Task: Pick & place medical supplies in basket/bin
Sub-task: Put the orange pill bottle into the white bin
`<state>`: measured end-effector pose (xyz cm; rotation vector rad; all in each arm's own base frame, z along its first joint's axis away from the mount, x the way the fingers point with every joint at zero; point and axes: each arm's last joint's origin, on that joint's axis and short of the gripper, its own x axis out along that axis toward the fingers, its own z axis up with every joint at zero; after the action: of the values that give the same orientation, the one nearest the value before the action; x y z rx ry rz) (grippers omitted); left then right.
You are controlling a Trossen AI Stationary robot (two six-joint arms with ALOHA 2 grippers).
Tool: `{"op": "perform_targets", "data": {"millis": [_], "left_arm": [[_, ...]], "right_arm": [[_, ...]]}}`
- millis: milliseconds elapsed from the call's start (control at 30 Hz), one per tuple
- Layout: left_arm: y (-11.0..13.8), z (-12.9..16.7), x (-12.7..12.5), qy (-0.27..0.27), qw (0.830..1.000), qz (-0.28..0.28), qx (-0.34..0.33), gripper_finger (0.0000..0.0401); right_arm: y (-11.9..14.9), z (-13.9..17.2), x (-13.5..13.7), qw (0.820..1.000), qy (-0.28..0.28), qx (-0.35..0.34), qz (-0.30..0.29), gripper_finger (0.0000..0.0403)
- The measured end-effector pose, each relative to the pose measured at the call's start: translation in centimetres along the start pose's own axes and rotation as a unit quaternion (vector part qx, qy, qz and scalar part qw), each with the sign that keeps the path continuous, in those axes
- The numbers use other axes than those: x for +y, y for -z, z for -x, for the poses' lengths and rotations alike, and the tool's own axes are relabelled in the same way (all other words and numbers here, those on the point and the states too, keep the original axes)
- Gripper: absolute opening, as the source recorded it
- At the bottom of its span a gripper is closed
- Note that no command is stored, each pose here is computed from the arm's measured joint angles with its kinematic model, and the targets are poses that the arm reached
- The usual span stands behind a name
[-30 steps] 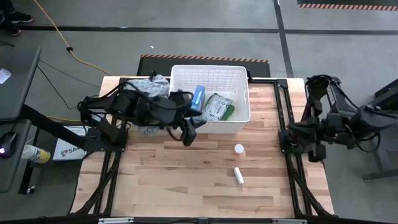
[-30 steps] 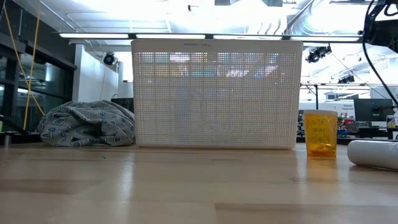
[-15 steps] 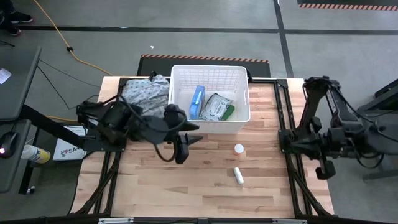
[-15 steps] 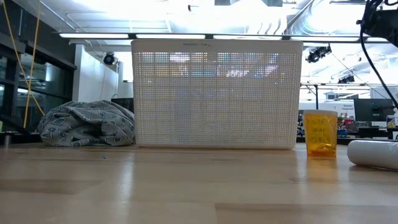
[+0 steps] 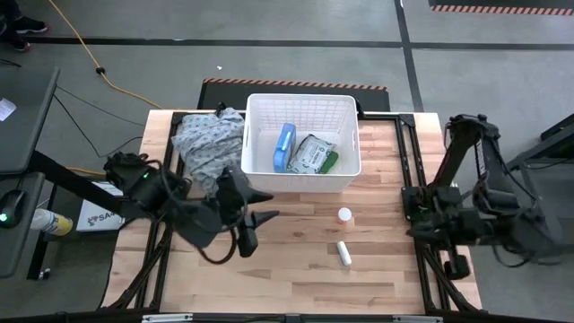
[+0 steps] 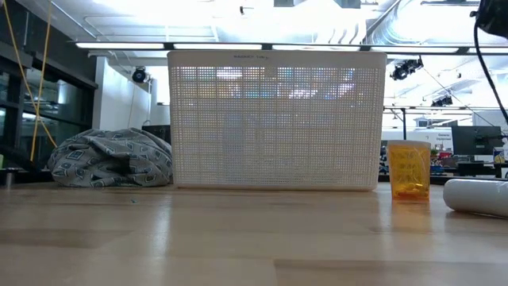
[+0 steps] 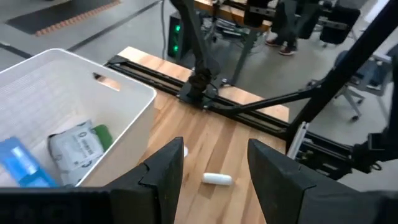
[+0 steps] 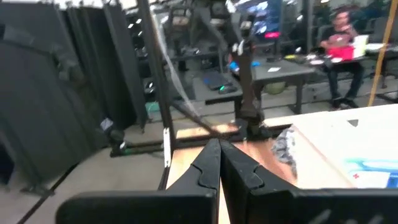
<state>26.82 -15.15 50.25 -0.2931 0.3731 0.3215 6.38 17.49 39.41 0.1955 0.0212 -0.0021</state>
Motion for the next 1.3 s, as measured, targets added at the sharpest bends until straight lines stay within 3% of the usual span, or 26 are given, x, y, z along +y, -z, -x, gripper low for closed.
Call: {"op": "perform_targets", "data": {"millis": [167,333,700,1000,1300], "left_arm": [[0.9,0.7,0.0,-0.028,1.0,0.011,0.008,0.0211],[1.2,0.7,0.4,-0.042,0.999,0.013,0.016,0.0211],[2.5,1.1,1.5,-0.089,0.994,0.011,0.065,0.0211],[2.8,1.3,1.7,-0.101,0.992,0.01,0.071,0.0211],[2.8,1.3,1.7,-0.098,0.992,0.008,0.075,0.0211]], "right_arm": [[2.2,-2.2,-1.3,0.996,-0.028,0.088,-0.013,0.0001],[3.5,-4.5,-3.4,0.981,-0.001,0.186,-0.046,0.0001],[3.8,-8.2,-6.3,0.96,0.038,0.266,-0.081,0.0001],[6.3,-10.9,-8.1,0.911,0.08,0.396,-0.078,0.0001],[9.0,-14.2,-8.8,0.871,0.107,0.474,-0.077,0.0]]}}
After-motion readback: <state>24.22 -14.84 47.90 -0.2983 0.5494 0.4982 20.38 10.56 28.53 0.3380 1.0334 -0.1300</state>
